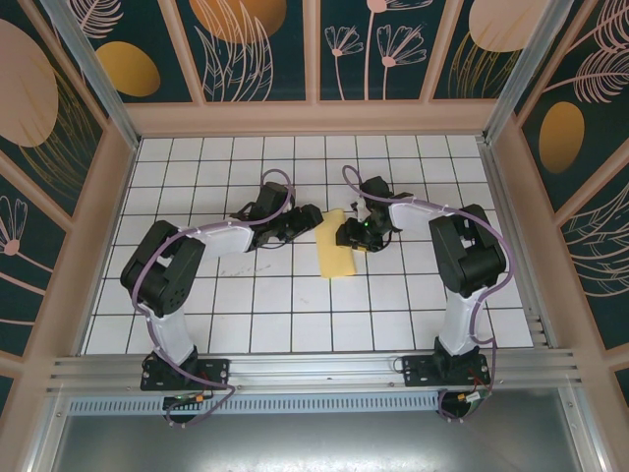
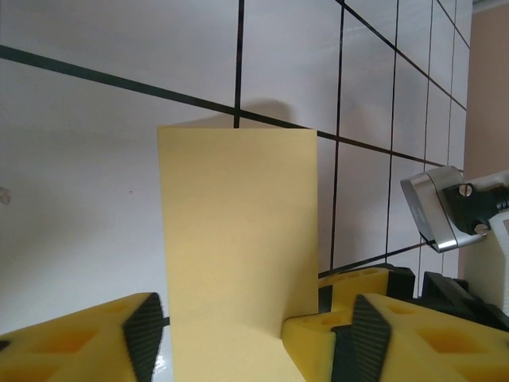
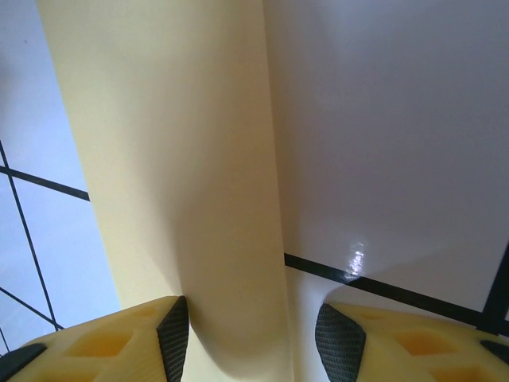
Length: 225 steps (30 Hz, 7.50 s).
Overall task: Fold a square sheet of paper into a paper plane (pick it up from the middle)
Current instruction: Fold the square sheet of paper in half at the center of the table, then hold the square sheet of paper at the center of the table, then fold the square sheet of paper in half at the center of the table.
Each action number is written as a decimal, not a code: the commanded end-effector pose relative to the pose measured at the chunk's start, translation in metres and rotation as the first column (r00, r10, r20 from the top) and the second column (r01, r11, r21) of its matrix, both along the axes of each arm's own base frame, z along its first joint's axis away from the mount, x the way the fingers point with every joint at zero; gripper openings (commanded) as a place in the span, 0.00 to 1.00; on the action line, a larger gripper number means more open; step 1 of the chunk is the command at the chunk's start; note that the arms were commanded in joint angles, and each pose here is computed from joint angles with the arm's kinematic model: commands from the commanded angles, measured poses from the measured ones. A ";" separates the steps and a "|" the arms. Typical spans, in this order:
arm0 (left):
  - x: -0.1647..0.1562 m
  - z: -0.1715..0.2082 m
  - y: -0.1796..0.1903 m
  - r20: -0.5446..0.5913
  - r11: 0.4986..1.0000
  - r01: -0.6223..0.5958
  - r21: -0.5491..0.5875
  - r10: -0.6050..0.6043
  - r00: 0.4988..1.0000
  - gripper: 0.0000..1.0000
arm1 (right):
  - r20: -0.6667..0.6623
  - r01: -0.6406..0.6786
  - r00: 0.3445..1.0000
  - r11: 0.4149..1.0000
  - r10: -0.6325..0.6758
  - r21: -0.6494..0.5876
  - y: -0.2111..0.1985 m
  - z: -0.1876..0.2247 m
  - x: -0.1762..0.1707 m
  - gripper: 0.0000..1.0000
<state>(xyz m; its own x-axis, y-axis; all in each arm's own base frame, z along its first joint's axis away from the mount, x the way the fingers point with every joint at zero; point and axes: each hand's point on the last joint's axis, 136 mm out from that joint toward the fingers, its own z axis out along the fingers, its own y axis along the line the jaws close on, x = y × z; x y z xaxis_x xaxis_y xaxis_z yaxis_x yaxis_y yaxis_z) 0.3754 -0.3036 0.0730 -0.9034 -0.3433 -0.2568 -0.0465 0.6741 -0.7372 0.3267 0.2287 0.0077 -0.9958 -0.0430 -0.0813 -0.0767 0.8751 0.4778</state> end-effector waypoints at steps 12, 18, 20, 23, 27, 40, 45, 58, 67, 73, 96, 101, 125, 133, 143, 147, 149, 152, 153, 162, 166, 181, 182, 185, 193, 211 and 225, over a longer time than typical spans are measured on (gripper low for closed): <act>-0.003 0.001 -0.025 -0.012 0.994 0.062 -0.091 -0.063 0.998 0.38 | -0.134 -0.025 0.991 0.949 -0.019 -0.313 -0.053 -0.118 -0.042 0.56; -0.005 -0.005 -0.031 -0.029 0.992 0.076 -0.100 -0.079 0.996 0.30 | -0.135 -0.035 0.991 0.948 -0.008 -0.317 -0.053 -0.120 -0.043 0.55; -0.005 -0.007 -0.033 -0.034 0.992 0.079 -0.101 -0.082 0.996 0.29 | -0.137 -0.039 0.991 0.946 -0.006 -0.321 -0.054 -0.121 -0.044 0.55; -0.008 -0.010 -0.036 -0.042 0.991 0.088 -0.102 -0.092 0.995 0.28 | -0.138 -0.045 0.990 0.945 0.001 -0.323 -0.054 -0.122 -0.045 0.56; -0.015 -0.016 -0.040 -0.057 0.990 0.091 -0.110 -0.098 0.994 0.27 | -0.144 -0.051 0.990 0.944 0.003 -0.326 -0.054 -0.125 -0.046 0.56; -0.020 -0.032 -0.041 -0.100 0.990 0.100 -0.095 -0.110 0.989 0.21 | -0.151 -0.068 0.988 0.939 0.017 -0.338 -0.055 -0.131 -0.049 0.56; -0.022 -0.037 -0.041 -0.114 0.990 0.106 -0.095 -0.117 0.987 0.21 | -0.155 -0.070 0.988 0.938 0.017 -0.341 -0.056 -0.132 -0.050 0.56; -0.031 -0.068 -0.027 -0.202 0.997 0.074 -0.009 -0.075 0.976 0.14 | -0.153 -0.064 0.988 0.940 0.013 -0.335 -0.054 -0.131 -0.050 0.56; -0.046 -0.099 -0.012 -0.287 0.993 0.078 0.085 -0.050 0.957 0.00 | -0.090 -0.033 0.996 0.965 0.010 -0.261 -0.038 -0.096 -0.034 0.55; -0.053 -0.113 -0.001 -0.309 0.986 0.084 0.143 -0.036 0.950 0.00 | 0.066 0.030 0.998 0.986 -0.019 -0.167 -0.024 -0.027 -0.004 0.56; -0.066 -0.140 0.012 -0.365 0.976 0.085 0.203 -0.006 0.931 0.00 | 0.155 0.035 0.985 0.975 -0.070 0.218 0.053 0.061 0.024 0.00; -0.068 -0.143 0.014 -0.374 0.973 0.086 0.213 0.000 0.927 0.00 | 0.109 0.058 0.991 0.981 -0.079 0.186 0.056 0.038 0.027 0.00; -0.092 -0.172 0.042 -0.451 0.945 0.076 0.318 0.080 0.889 0.00 | 0.041 0.101 0.993 0.987 -0.107 0.127 -0.018 -0.015 0.008 0.00; -0.095 -0.174 0.046 -0.454 0.938 0.087 0.335 0.080 0.887 0.00 | 0.120 0.160 0.976 0.969 -0.184 0.190 -0.050 0.017 0.017 0.00; -0.086 -0.165 0.038 -0.420 0.943 0.102 0.317 0.043 0.906 0.00 | 0.194 0.028 0.977 0.957 -0.087 0.288 0.010 0.055 0.029 0.00; -0.083 -0.164 0.038 -0.411 0.939 0.113 0.325 0.033 0.911 0.00 | 0.187 -0.017 0.981 0.952 -0.042 0.306 0.034 0.049 0.037 0.00; -0.084 -0.165 0.038 -0.416 0.938 0.117 0.328 0.032 0.909 0.00 | 0.175 -0.021 0.984 0.949 -0.036 0.316 0.038 0.042 0.041 0.00; -0.086 -0.169 0.042 -0.426 0.932 0.120 0.343 0.041 0.904 0.00 | 0.163 -0.008 0.986 0.950 -0.045 0.311 0.035 0.031 0.046 0.00; -0.088 -0.169 0.042 -0.429 0.930 0.122 0.346 0.041 0.902 0.00 | 0.158 -0.001 0.986 0.952 -0.050 0.307 0.032 0.028 0.046 0.00; -0.098 -0.177 0.052 -0.448 0.920 0.125 0.373 0.061 0.892 0.00 | 0.123 0.140 0.977 0.962 -0.172 0.234 -0.023 0.012 0.056 0.00; -0.099 -0.178 0.053 -0.450 0.920 0.127 0.372 0.059 0.891 0.00 | 0.179 0.138 0.967 0.962 -0.182 0.236 -0.022 0.036 0.064 0.00; -0.099 -0.180 0.056 -0.449 0.915 0.121 0.384 0.071 0.891 0.00 | 0.129 0.044 0.987 0.942 -0.092 0.333 0.042 0.037 0.065 0.00; -0.100 -0.181 0.056 -0.450 0.915 0.121 0.385 0.072 0.890 0.00 | 0.121 0.043 0.989 0.939 -0.089 0.341 0.042 0.035 0.065 0.00; -0.101 -0.181 0.057 -0.453 0.914 0.123 0.386 0.072 0.889 0.00 | 0.100 0.044 0.992 0.941 -0.082 0.337 0.038 0.026 0.063 0.00; -0.103 -0.181 0.058 -0.456 0.913 0.127 0.388 0.070 0.887 0.00 | 0.058 0.121 0.988 0.947 -0.145 0.299 0.000 0.003 0.071 0.00; -0.108 -0.180 0.061 -0.461 0.908 0.141 0.394 0.062 0.885 0.00 | 0.170 0.078 0.975 0.934 -0.145 0.349 0.018 0.050 0.074 0.00; -0.113 -0.181 0.064 -0.476 0.905 0.150 0.399 0.064 0.877 0.00 | 0.089 0.210 0.967 0.944 -0.239 0.254 -0.008 -0.008 0.104 0.00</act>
<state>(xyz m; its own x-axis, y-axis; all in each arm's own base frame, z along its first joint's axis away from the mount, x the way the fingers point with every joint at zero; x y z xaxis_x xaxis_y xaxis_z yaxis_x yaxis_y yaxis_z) 0.3479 -0.3290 0.0064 -0.9622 -0.2359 -0.1360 -0.0739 0.7068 -0.7035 0.4107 0.2520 0.0199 -0.9751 0.1279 -0.1812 -0.0454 0.6846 0.7275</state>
